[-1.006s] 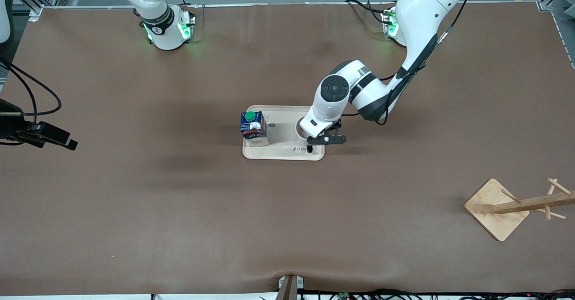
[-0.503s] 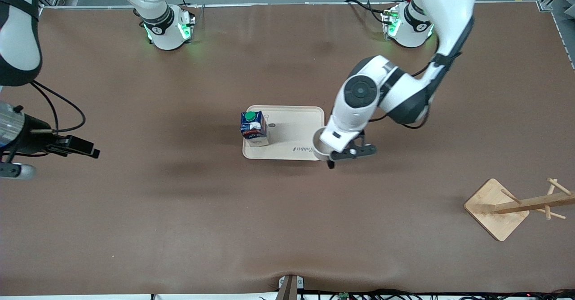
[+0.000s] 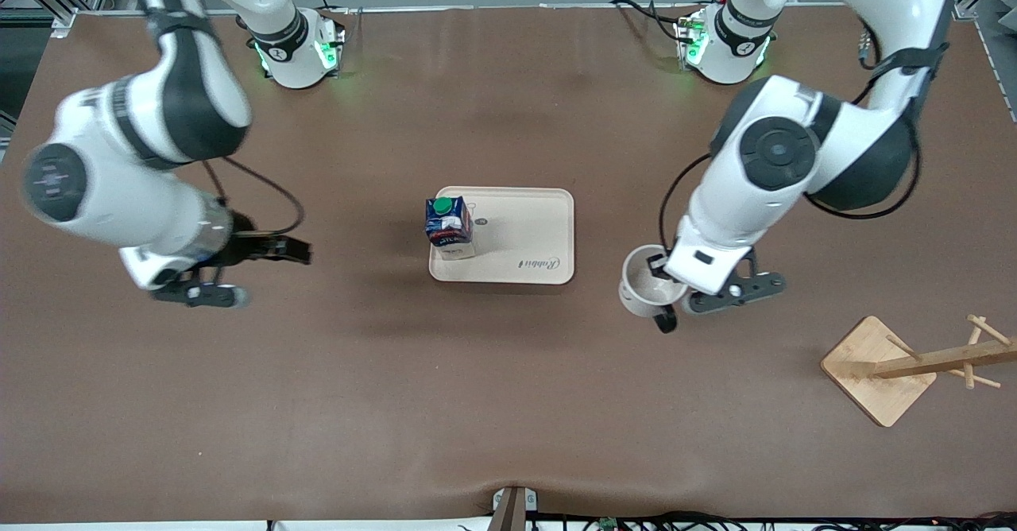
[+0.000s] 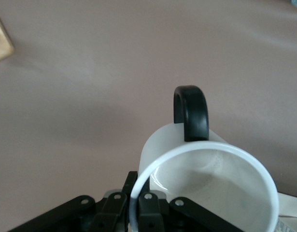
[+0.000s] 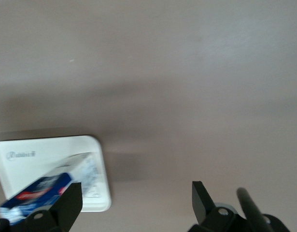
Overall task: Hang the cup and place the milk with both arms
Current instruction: 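Lift the mug with the left gripper while the right gripper grasps the milk, then carry the mug toward the wooden stand while the right gripper carries milk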
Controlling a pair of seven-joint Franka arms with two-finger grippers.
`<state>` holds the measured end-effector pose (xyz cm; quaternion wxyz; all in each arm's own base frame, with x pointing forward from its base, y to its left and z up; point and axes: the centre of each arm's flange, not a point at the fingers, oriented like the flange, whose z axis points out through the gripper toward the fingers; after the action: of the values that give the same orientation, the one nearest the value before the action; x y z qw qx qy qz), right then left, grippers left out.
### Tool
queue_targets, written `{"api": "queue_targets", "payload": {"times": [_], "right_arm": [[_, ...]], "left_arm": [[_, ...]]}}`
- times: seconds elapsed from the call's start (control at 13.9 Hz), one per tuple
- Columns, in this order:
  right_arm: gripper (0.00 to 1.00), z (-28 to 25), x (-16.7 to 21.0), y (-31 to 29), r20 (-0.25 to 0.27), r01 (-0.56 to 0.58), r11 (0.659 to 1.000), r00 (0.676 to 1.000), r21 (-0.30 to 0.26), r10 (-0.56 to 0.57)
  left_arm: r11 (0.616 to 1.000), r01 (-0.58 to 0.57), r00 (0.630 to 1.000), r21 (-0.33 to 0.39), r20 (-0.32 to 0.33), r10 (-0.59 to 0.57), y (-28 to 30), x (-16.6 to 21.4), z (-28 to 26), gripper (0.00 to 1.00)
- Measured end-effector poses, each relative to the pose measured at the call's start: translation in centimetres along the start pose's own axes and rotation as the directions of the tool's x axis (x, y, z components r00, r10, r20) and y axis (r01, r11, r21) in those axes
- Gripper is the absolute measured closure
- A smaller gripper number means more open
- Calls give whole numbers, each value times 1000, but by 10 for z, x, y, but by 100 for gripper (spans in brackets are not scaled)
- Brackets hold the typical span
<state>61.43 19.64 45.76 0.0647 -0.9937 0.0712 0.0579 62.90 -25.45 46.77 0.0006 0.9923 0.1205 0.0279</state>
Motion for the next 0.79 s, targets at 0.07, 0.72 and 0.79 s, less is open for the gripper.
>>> {"api": "queue_targets", "payload": {"times": [0.07,0.72,0.79], "right_arm": [[0,5,-15,-33,-10,-5,1000,1000,1,5],[0,106,-107,-188,-57,15,991,998,-134,-23],[0,113,-105,-187,-60,19,988,998,-152,-29]], "left_arm": [[1000,9,1000,-18,1,-9,-15,8,-10,95],[998,-63,998,-18,-17,62,-167,78,-40,95],[996,-92,996,-15,-15,92,-178,81,-41,95]]}}
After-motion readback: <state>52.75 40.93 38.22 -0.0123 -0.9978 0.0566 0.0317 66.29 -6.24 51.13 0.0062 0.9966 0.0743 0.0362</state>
